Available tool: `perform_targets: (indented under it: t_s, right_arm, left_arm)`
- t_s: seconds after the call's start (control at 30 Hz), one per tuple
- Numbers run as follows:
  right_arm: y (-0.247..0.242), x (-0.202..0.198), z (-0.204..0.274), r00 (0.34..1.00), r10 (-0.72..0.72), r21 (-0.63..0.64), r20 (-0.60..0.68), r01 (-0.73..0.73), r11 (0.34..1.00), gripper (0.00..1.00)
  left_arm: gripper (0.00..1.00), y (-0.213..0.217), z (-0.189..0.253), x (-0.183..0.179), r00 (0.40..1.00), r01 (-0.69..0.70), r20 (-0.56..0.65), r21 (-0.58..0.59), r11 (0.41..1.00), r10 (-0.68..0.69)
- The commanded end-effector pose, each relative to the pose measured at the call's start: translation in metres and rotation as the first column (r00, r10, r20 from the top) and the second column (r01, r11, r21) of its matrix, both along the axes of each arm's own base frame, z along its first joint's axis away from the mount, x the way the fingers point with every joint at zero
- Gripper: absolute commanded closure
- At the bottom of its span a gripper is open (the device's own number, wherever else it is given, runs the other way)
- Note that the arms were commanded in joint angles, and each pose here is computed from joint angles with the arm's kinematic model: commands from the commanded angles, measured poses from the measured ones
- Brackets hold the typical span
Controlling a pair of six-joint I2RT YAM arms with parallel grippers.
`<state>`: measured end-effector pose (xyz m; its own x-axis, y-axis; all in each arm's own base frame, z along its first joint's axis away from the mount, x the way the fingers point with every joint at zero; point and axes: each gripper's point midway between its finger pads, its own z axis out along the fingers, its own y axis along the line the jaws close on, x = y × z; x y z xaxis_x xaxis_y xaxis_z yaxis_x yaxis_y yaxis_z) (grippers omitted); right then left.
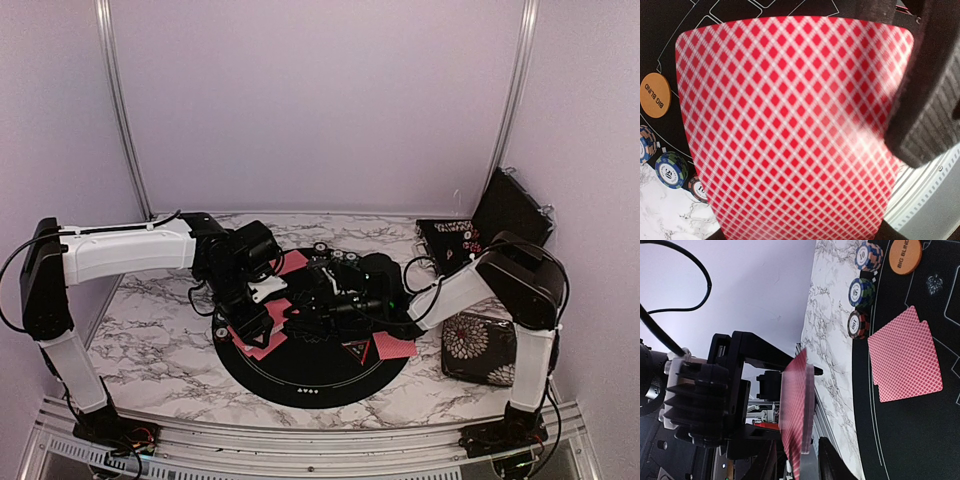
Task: Distribute texas hold em gaming equipment
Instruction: Pick up the poker card from the face-down deck piles.
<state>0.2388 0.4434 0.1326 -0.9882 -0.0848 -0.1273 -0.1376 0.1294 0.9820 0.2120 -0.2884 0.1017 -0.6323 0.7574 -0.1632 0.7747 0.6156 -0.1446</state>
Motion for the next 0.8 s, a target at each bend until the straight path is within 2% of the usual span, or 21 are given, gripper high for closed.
perform_targets:
  t_s: [0.0,0.2,0.33,0.63,0.77]
  right_arm:
    - [0.001,0.004,0.024,0.999,-0.013,0.05,0.041,0.011,0.999,0.73]
    - [0.001,0.004,0.02,0.999,-0.015,0.037,0.04,0.014,0.999,0.77]
    - [0.001,0.007,0.017,0.999,-0.021,0.031,0.035,0.02,0.999,0.84]
    - [0.0,0.015,0.017,0.998,-0.047,0.029,0.04,0.045,0.999,0.85]
    - [-0.001,0.017,0.017,0.998,-0.055,0.027,0.039,0.054,0.998,0.92]
  left_arm:
    - [0.45,-0.001,0.01,0.0,1.0,0.001,0.012,-0.03,1.0,-0.001]
    - [0.45,-0.001,0.01,0.001,1.0,0.001,0.012,-0.03,1.0,-0.001]
    - [0.45,-0.001,0.01,0.001,1.0,0.002,0.014,-0.03,1.0,-0.002]
    - [0.45,-0.001,0.01,0.001,1.0,0.001,0.013,-0.03,1.0,-0.001]
    - [0.45,-0.001,0.011,0.001,1.0,0.003,0.015,-0.033,0.999,-0.002]
